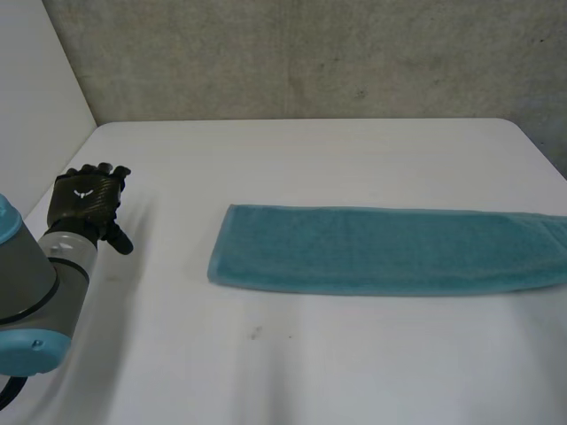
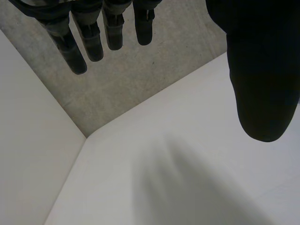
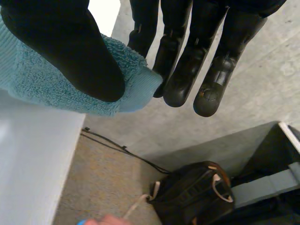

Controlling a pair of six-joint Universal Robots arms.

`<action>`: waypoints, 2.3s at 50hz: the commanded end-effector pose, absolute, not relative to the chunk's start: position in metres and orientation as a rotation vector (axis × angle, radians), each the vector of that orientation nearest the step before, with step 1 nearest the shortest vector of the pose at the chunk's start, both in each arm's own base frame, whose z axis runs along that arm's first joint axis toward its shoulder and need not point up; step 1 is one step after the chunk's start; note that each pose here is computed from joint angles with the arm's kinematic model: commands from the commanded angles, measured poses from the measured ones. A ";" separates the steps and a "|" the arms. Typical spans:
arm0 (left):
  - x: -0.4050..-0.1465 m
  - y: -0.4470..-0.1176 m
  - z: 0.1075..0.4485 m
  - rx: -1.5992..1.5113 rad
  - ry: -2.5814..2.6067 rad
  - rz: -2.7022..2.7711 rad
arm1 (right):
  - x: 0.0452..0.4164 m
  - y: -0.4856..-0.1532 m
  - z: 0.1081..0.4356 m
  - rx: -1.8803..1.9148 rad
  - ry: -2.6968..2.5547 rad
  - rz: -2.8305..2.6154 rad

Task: Fold the laundry

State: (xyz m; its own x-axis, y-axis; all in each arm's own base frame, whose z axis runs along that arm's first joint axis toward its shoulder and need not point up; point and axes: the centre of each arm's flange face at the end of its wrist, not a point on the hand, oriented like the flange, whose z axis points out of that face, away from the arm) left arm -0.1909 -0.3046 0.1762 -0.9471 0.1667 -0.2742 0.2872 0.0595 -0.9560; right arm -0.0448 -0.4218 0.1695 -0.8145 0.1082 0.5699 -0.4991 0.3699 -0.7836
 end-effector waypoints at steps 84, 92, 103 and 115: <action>-0.280 -0.246 0.181 0.918 2.332 -2.092 | 0.212 -0.312 0.172 1.068 -2.127 1.938; -0.261 -0.254 0.194 0.820 2.303 -2.104 | 0.353 -0.244 0.211 1.487 -1.789 2.222; -0.243 -0.257 0.202 0.742 2.284 -2.103 | 0.450 -0.129 0.144 2.131 -1.712 2.196; -0.244 -0.264 0.209 0.733 2.256 -2.141 | 0.436 -0.163 0.182 1.744 -1.863 2.275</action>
State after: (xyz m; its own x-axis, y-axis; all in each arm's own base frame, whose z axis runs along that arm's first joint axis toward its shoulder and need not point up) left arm -0.2409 -0.2580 0.2017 -0.8919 0.3632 -0.2694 0.2986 0.0255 -0.9540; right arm 0.4538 -0.1321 0.1400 -0.2565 -0.7903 0.5565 -0.3670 -0.4530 -0.8125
